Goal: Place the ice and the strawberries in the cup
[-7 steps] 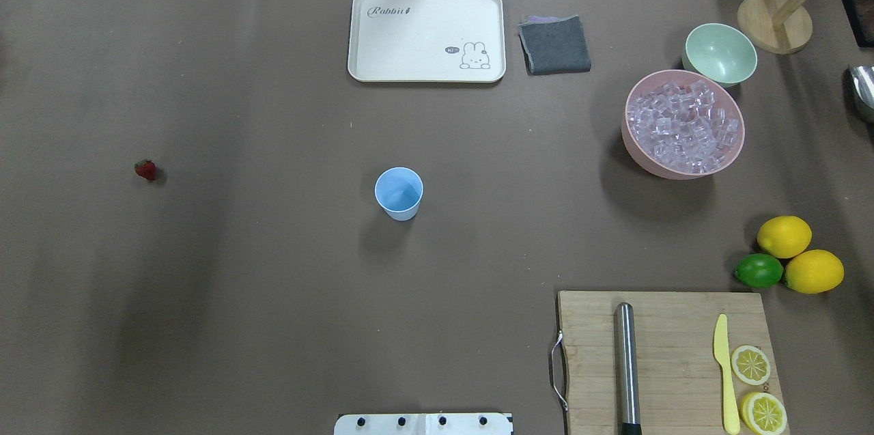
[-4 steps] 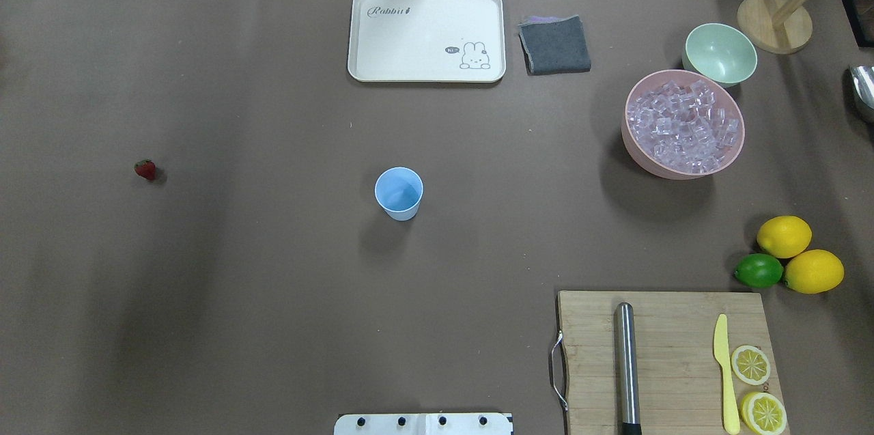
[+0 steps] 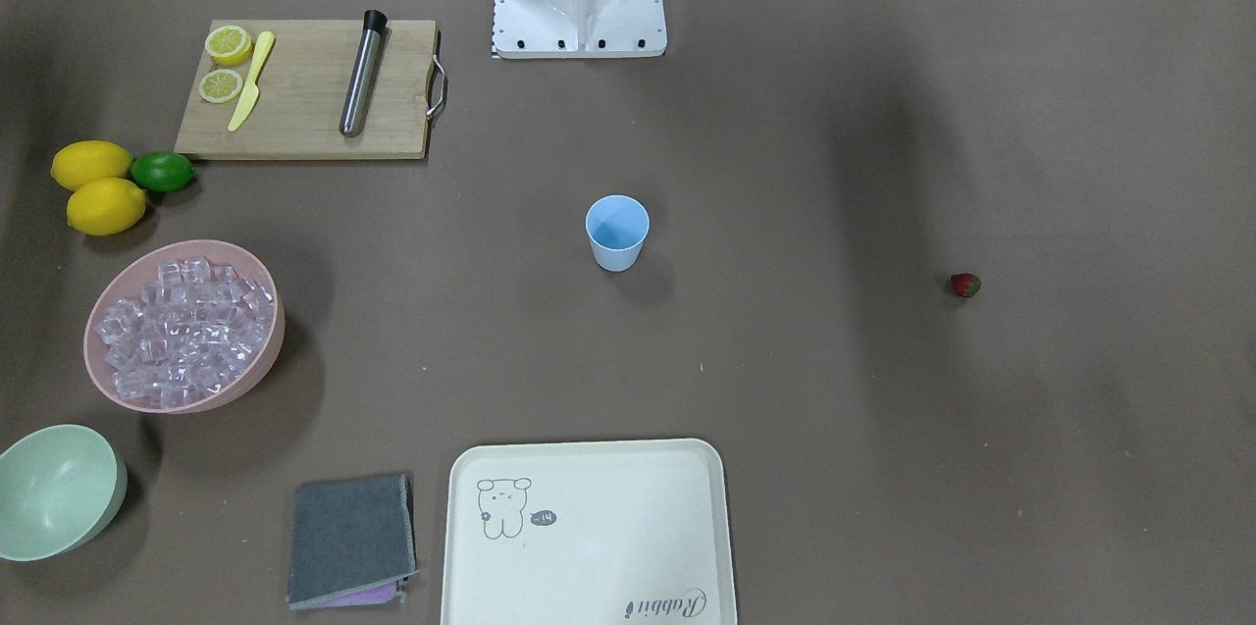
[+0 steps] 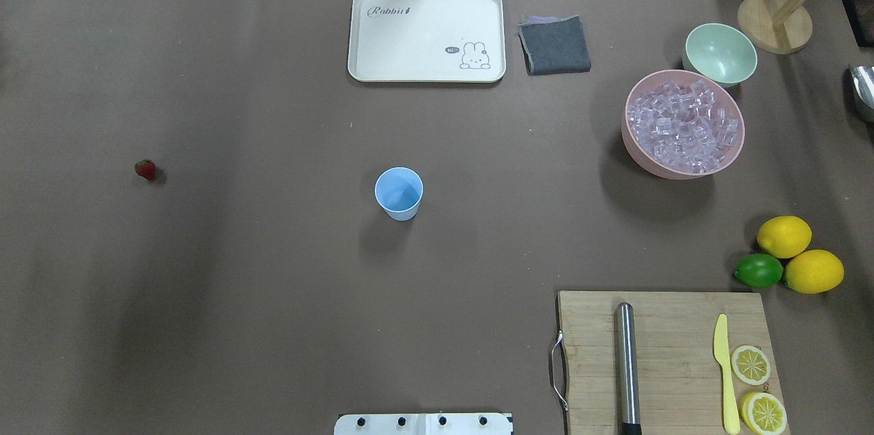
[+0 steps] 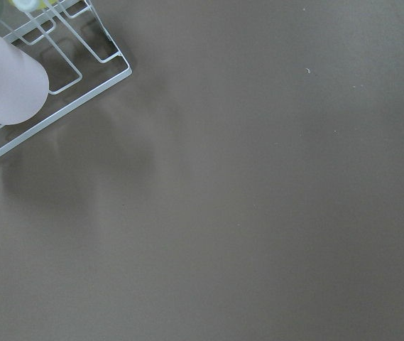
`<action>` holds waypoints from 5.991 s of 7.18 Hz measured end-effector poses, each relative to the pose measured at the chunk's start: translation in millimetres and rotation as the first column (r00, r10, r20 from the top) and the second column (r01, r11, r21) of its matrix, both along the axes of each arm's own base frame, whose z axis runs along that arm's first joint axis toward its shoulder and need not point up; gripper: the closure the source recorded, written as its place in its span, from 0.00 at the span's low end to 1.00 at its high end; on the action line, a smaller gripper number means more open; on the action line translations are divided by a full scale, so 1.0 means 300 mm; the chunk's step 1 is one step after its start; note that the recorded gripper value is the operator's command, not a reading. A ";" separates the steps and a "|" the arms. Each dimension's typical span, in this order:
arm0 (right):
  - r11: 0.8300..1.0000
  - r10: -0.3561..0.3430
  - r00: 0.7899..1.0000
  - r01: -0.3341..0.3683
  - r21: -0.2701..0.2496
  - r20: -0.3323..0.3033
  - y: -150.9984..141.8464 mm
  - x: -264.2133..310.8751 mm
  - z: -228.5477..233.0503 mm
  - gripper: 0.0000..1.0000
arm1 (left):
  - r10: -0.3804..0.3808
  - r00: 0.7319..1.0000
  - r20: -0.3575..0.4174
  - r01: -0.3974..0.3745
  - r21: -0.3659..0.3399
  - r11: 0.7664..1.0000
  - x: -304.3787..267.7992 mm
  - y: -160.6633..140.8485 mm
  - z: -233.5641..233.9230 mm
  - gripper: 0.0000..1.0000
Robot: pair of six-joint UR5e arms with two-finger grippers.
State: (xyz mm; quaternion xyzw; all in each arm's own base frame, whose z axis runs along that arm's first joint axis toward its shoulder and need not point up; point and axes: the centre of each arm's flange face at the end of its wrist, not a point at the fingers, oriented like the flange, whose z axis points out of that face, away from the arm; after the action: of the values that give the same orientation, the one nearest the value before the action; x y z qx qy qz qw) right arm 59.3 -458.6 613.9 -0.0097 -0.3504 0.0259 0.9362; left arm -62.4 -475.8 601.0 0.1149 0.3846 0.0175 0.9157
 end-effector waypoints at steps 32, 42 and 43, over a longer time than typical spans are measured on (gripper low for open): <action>0.998 0.042 0.989 -0.048 0.033 0.144 -0.166 -0.581 -0.712 0.02 | 0.003 1.000 0.001 -0.003 -0.005 1.000 0.001 0.021 0.028 0.02; 0.989 -0.118 0.990 0.110 0.094 0.077 -0.354 -1.137 -0.656 0.10 | 0.002 1.000 0.002 -0.002 -0.004 1.000 0.000 0.018 0.027 0.02; 0.988 -0.129 0.989 0.122 0.094 0.074 -0.351 -1.165 -0.631 0.11 | 0.002 1.000 0.002 -0.002 -0.005 1.000 0.000 0.019 0.029 0.02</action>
State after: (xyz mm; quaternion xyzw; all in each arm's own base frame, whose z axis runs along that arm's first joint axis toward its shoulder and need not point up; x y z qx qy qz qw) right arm -290.3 -563.8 424.6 0.0091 -0.3872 -0.0494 0.9206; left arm -62.3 -470.2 609.6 0.1122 0.3837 0.0176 0.9164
